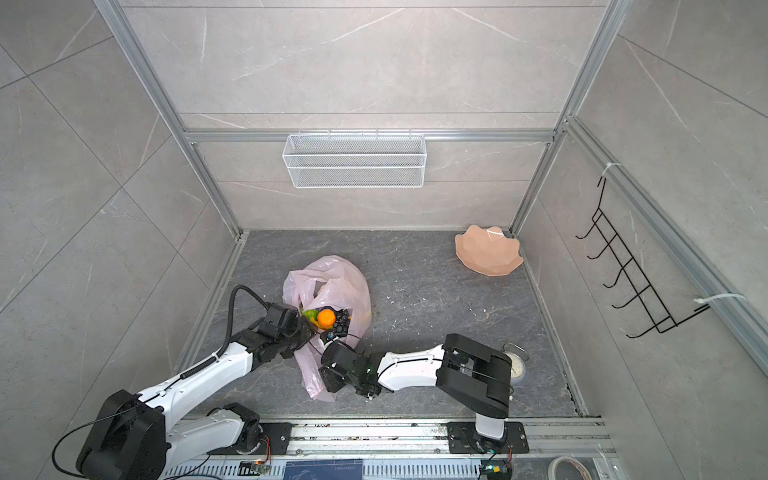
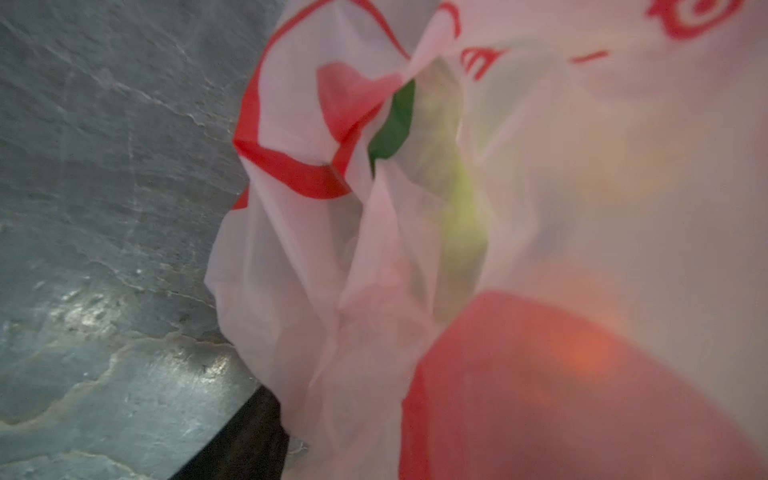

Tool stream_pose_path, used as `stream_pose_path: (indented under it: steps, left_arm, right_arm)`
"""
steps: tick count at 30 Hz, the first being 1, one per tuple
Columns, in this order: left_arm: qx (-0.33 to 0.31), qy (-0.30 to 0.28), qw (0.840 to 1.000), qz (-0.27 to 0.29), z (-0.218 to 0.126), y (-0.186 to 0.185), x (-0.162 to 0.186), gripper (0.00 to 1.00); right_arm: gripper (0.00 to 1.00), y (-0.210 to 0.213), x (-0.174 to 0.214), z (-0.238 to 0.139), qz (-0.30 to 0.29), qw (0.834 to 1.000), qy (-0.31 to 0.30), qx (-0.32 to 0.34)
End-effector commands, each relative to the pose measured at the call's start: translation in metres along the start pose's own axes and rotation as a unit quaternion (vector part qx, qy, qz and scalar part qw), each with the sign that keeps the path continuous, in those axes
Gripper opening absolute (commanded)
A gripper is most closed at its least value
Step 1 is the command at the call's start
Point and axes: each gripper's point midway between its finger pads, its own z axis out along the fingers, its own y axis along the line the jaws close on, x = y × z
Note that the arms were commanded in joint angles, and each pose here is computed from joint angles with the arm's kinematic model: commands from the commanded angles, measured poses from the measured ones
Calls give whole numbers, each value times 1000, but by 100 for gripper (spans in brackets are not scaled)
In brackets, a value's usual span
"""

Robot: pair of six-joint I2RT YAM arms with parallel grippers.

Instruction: Take the fake fruits out of the plastic bag

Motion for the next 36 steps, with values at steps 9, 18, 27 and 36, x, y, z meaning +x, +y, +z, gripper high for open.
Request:
stream_pose_path:
  steps: [9, 18, 27, 36]
  left_arm:
    - [-20, -55, 992, 115, -22, -10, -29, 0]
    - [-28, -202, 940, 273, -98, -71, -104, 0]
    - [37, -112, 921, 371, -78, -79, -28, 0]
    - [18, -47, 942, 332, -50, -27, 11, 0]
  right_arm:
    - [66, -11, -38, -48, 32, 997, -74, 18]
    - [71, -34, -61, -85, 61, 991, -112, 33]
    - [70, -81, -69, -122, 126, 975, -152, 104]
    - [68, -94, -73, -113, 140, 976, -126, 113]
